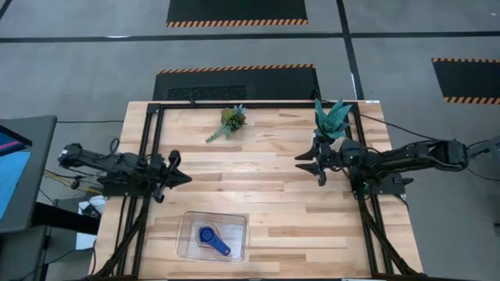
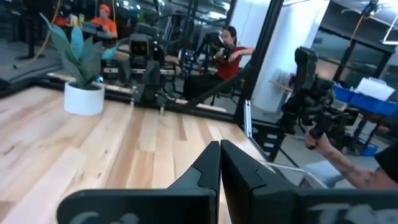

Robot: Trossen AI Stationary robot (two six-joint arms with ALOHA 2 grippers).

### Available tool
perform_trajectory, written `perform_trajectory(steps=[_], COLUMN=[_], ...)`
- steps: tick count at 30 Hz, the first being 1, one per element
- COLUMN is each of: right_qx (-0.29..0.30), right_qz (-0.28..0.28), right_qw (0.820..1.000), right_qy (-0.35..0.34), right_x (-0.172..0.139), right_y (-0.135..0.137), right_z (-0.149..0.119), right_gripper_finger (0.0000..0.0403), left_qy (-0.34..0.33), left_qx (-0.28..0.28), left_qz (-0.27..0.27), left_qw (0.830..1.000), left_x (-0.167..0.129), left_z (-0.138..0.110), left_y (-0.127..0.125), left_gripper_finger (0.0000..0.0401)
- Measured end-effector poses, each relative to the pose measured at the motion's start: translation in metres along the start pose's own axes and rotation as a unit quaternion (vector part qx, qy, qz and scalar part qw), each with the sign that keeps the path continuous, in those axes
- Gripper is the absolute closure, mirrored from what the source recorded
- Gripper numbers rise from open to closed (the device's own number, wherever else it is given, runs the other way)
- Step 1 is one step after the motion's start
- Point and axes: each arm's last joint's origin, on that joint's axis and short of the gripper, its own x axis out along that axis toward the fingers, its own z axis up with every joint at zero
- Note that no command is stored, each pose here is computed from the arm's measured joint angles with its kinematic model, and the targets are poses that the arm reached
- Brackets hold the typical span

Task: Nest measuring cups in basket
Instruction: Return to Home Position

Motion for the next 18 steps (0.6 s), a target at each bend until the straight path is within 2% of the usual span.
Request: perform_trajectory(steps=[7, 13, 18], right_qx=[0.015, 0.034, 0.031], right_qz=[-0.018, -0.039, -0.025], right_qw=[1.0, 0.998, 0.998], right_qy=[-0.013, -0.03, -0.047], right_x=[-0.002, -0.008, -0.014], right_y=[-0.006, -0.017, -0.02], right_z=[0.003, 0.009, 0.015], right_gripper_finger=[0.0234, 0.0236, 0.0234], left_qy=[-0.04, -0.04, -0.038], left_qx=[0.019, 0.024, 0.032], left_qz=[-0.023, -0.02, -0.02], left_qw=[0.999, 0.999, 0.999], left_x=[0.001, 0.0, 0.0], left_z=[-0.007, -0.007, -0.008], left_y=[0.004, 0.005, 0.005], left_gripper_finger=[0.0401, 0.0401, 0.0401])
